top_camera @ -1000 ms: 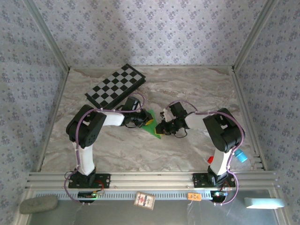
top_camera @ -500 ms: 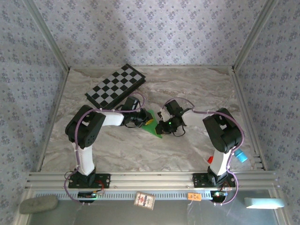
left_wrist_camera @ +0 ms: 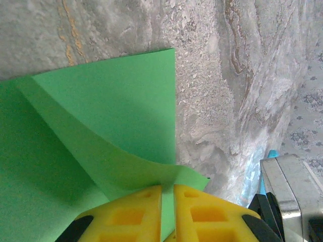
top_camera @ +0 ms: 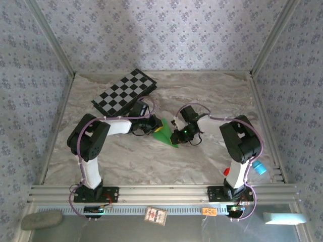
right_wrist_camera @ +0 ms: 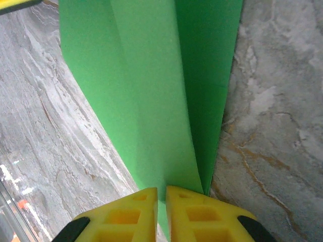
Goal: Fold a paper plane with a square sheet of paper (pick it up from the middle)
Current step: Fourth fold the wing at the center of the table.
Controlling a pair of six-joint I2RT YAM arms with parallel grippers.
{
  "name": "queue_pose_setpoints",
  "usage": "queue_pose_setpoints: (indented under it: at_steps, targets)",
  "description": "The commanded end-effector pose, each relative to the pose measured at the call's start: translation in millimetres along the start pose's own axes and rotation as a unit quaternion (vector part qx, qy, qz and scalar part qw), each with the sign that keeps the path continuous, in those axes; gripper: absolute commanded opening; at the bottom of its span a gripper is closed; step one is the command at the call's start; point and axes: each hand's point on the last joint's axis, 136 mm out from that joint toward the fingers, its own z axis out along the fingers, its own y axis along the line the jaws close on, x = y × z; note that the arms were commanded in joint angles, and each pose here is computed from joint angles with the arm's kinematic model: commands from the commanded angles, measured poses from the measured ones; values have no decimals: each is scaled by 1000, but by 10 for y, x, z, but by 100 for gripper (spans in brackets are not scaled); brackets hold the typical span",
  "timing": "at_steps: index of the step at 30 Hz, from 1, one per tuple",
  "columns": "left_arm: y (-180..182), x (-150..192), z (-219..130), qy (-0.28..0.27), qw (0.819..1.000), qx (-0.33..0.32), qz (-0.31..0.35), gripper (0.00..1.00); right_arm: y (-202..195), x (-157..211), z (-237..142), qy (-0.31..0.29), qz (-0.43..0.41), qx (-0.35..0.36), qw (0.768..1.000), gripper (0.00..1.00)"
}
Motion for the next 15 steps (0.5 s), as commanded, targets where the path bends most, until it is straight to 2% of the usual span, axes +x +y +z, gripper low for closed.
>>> queue_pose_setpoints:
  at_steps: [1, 15]
  targets:
    - [-79, -18, 45, 7, 1000, 9, 13, 13, -197, 186, 75, 39, 21, 30, 999, 16]
    - [132, -36, 137, 3, 1000, -21, -9, 13, -234, 211, 84, 44, 30, 34, 998, 16]
